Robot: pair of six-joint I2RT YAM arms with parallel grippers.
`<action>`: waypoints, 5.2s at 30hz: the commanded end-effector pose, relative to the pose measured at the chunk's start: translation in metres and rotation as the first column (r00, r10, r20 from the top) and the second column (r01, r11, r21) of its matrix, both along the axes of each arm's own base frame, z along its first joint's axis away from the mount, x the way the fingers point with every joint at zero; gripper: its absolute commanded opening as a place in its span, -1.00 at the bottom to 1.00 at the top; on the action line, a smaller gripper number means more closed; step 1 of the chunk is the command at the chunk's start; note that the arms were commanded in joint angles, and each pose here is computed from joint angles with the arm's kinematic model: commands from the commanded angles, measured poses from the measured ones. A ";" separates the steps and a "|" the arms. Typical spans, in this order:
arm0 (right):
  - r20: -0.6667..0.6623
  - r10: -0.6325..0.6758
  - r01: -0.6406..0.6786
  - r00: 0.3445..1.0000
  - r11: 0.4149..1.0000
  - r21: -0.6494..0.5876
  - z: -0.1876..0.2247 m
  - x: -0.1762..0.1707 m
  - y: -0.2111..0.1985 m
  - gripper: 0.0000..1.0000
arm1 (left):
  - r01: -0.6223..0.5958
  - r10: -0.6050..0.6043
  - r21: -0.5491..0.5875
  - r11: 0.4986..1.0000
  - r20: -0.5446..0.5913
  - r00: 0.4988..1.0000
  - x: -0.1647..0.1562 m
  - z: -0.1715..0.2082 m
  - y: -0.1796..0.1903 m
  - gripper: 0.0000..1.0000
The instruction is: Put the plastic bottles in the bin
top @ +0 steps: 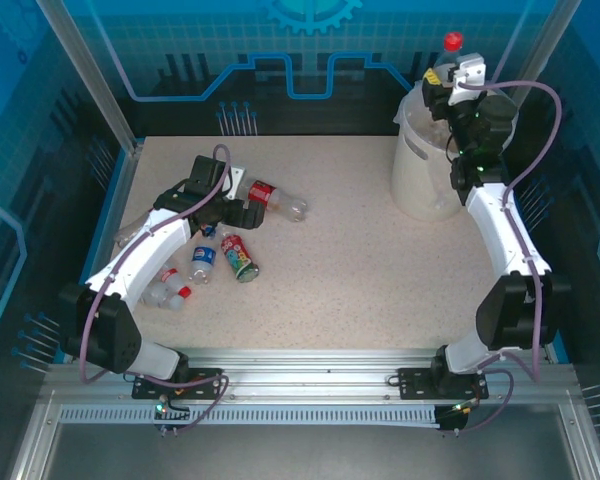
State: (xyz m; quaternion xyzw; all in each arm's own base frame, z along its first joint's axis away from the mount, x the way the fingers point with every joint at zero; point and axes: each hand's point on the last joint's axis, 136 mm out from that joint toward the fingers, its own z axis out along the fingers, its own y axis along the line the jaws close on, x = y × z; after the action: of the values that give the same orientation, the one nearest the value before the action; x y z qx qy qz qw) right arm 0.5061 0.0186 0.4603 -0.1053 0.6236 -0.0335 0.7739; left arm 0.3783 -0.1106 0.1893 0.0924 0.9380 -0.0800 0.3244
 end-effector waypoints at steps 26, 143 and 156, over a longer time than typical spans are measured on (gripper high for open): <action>-0.332 -0.104 0.132 0.937 0.989 0.062 -0.155 0.060 -0.063 -0.07 | -0.005 0.005 0.002 1.000 -0.018 1.000 0.002 -0.009 0.003 0.98; -0.925 0.140 -0.453 0.353 0.890 -0.039 -0.381 -0.088 0.258 0.31 | -0.123 0.122 -0.016 0.992 -0.059 0.991 0.006 -0.013 0.031 0.99; -0.971 0.075 -0.284 0.228 0.959 0.008 -0.379 -0.204 0.178 0.76 | -0.118 0.115 -0.042 0.992 -0.083 0.990 0.007 -0.018 0.026 0.99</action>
State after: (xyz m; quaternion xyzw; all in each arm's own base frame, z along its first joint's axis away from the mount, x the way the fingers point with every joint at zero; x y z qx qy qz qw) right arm 0.3122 0.2064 0.0680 -0.2640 0.9360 0.0747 0.2207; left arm 0.3855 -0.0840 0.1721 0.0321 0.9504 -0.0758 0.2998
